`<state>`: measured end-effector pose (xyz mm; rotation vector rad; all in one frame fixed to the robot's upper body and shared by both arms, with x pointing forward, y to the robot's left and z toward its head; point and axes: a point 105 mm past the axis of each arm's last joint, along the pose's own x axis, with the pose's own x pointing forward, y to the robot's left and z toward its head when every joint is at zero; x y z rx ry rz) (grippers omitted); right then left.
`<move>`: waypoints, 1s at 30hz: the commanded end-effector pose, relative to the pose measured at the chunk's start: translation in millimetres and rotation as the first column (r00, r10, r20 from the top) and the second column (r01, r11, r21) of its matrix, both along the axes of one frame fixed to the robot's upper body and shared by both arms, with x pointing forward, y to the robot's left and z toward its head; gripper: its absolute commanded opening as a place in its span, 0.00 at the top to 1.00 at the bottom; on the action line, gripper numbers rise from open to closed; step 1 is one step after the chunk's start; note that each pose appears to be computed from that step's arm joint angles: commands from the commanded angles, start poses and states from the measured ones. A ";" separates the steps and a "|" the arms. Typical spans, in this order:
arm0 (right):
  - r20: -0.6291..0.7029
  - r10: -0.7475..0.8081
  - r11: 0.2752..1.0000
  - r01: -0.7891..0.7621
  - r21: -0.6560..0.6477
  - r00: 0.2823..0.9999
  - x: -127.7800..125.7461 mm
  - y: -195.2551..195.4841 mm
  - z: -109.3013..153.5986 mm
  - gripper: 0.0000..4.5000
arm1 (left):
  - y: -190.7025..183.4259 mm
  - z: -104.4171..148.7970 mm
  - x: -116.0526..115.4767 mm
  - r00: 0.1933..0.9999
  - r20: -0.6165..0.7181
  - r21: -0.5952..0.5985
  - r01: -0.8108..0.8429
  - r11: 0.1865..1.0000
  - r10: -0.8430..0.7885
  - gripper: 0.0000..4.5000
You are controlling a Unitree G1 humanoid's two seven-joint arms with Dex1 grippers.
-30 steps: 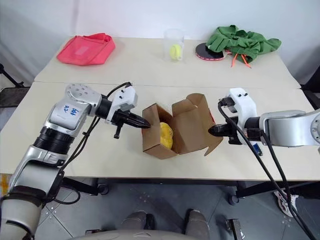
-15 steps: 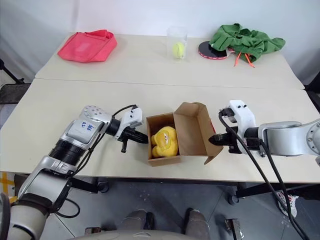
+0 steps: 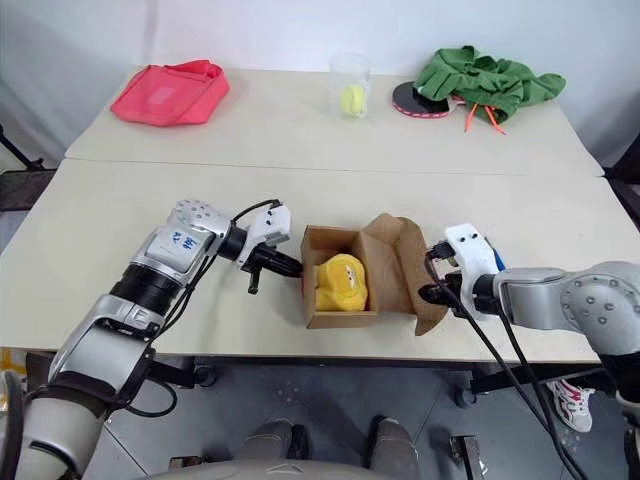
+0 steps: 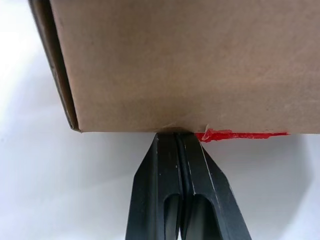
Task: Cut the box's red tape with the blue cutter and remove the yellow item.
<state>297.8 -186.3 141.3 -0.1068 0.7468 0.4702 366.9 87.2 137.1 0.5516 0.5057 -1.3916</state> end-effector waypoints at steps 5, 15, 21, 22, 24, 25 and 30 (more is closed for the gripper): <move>0.132 0.097 0.995 -0.093 -0.036 0.986 4.7 6.2 31.4 0.16 | -0.1 12.3 1.0 0.999 0.043 0.008 0.027 1.000 -0.027 1.00; 0.268 0.155 0.984 -0.125 -0.125 0.951 0.6 -9.0 68.7 0.00 | 13.4 14.6 6.5 0.999 0.038 -0.033 -0.036 0.999 0.037 0.96; 0.309 0.155 0.979 -0.104 -0.173 0.938 -0.3 -27.7 79.8 0.00 | 30.0 26.3 14.2 0.995 0.042 -0.052 -0.090 0.995 0.092 0.60; 0.323 0.150 0.979 -0.095 -0.180 0.934 0.4 -31.8 83.4 0.00 | 36.5 30.1 15.8 0.993 0.045 -0.049 -0.103 0.993 0.106 0.53; 0.349 0.137 0.980 -0.076 -0.183 0.927 1.0 -39.7 90.7 0.00 | 49.5 39.8 18.6 0.990 0.056 -0.046 -0.126 0.991 0.129 0.40; 0.359 0.142 0.980 -0.080 -0.183 0.922 0.0 -41.7 93.5 0.00 | 55.0 46.2 20.4 0.988 0.068 -0.047 -0.137 0.989 0.140 0.33; 0.423 0.218 0.974 -0.170 -0.149 0.879 -12.8 -41.9 106.5 0.00 | 50.2 103.6 20.5 0.983 0.156 -0.127 -0.078 0.989 0.098 0.00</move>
